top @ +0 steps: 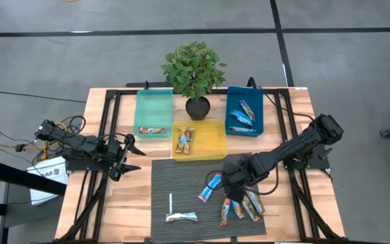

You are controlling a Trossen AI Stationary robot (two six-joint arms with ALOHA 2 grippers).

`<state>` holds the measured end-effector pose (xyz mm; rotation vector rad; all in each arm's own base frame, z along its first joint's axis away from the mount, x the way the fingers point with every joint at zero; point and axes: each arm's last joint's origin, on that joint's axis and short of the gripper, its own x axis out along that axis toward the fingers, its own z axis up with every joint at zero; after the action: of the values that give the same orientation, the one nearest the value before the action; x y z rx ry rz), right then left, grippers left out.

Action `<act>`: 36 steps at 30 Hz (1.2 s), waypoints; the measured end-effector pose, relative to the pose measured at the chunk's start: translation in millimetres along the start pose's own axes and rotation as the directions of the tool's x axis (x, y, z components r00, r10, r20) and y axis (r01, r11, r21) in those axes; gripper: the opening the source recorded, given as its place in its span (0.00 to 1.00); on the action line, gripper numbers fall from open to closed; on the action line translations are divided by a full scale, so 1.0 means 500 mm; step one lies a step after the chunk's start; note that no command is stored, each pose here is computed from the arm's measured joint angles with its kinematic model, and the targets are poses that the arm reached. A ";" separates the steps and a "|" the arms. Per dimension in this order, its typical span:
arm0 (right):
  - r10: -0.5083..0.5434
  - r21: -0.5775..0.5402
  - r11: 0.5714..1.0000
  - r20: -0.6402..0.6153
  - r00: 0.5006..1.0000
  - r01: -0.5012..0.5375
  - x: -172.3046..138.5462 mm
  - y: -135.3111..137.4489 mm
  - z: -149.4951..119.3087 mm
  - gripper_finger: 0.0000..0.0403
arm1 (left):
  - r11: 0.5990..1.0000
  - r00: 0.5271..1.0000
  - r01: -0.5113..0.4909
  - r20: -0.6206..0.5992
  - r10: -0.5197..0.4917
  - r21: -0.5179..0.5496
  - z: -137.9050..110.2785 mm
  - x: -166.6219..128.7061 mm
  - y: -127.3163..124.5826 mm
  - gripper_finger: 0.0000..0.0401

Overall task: Pick and place Granola Bars by type
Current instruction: Put the orange granola bar into the yellow bin

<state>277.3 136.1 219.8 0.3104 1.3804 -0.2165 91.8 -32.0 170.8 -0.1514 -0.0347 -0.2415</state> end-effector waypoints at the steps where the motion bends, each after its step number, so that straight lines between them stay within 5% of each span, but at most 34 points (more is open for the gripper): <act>1: 0.019 0.062 0.998 -0.008 1.000 -0.019 -0.001 0.003 -0.001 0.65 | 1.000 1.000 0.000 0.000 0.000 -0.001 0.000 0.000 0.000 0.66; 8: 0.038 0.403 0.915 -0.075 0.996 -0.005 0.001 0.013 -0.019 0.65 | 1.000 1.000 0.000 0.000 0.000 0.000 0.000 0.000 0.000 0.66; 15: 0.056 0.558 0.829 -0.123 0.991 0.022 -0.001 0.028 -0.041 0.65 | 1.000 1.000 0.000 0.000 0.000 0.001 0.000 0.000 0.000 0.66; 21: 0.104 0.615 0.789 -0.142 0.984 0.005 0.014 0.055 -0.053 0.65 | 1.000 1.000 0.000 0.000 0.000 0.000 0.000 0.000 0.000 0.66; 28: 0.219 0.587 0.808 -0.203 0.954 -0.061 0.075 0.112 -0.060 0.65 | 1.000 1.000 0.000 0.000 0.000 0.001 0.000 0.000 0.000 0.66; 36: 0.223 0.588 0.807 -0.219 0.950 -0.053 0.128 0.123 -0.048 0.65 | 1.000 1.000 0.000 0.000 0.000 0.001 0.000 0.000 0.000 0.66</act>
<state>286.6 203.8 158.7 0.9837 1.5404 -0.4870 91.9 -32.0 170.7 -0.1502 -0.0348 -0.2415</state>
